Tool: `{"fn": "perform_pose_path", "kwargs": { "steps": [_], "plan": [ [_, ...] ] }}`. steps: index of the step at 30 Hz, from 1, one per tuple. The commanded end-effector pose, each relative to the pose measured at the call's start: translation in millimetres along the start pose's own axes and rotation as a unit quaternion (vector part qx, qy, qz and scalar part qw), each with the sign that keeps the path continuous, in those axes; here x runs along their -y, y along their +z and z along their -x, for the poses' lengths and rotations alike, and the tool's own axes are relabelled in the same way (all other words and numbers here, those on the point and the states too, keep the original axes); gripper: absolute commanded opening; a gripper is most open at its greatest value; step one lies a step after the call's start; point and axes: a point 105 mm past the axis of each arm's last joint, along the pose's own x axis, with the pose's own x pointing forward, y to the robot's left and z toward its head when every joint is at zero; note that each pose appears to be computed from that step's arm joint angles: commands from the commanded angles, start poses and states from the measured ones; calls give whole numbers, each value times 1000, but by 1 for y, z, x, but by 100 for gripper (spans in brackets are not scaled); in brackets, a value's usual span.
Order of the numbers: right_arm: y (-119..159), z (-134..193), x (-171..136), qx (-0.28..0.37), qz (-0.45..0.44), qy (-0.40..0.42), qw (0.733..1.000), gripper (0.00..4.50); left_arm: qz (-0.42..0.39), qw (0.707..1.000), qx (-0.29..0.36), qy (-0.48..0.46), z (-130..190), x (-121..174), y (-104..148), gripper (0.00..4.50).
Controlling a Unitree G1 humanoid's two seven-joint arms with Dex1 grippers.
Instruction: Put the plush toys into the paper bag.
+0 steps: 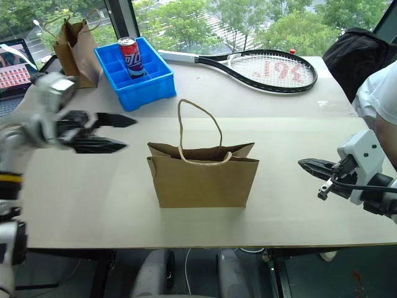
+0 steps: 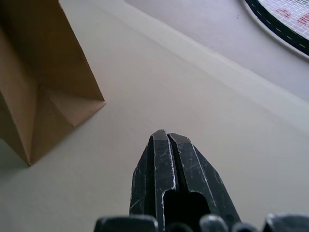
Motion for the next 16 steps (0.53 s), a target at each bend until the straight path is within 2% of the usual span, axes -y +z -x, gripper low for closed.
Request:
{"fn": "perform_pose_path", "kwargs": {
  "steps": [1,3,6,8,11,16],
  "plan": [
    [7,0,-3,34,3,-4,999,0,-28,994,-27,104,13,-11,-23,448],
    [1,2,-5,50,-20,-17,998,0,-16,985,-57,160,21,-13,-51,448],
    [-15,3,-12,51,-38,-26,998,0,11,969,-27,246,31,-21,-63,448],
    [-24,0,-15,49,-43,-29,997,0,-29,955,-73,285,31,-21,-84,448],
    [-30,-6,-17,44,-40,-24,998,0,-15,947,-91,308,27,-16,-106,448],
    [-28,-15,-17,50,-33,-19,998,0,-31,949,-97,297,16,-6,-121,448]
  ]
}}
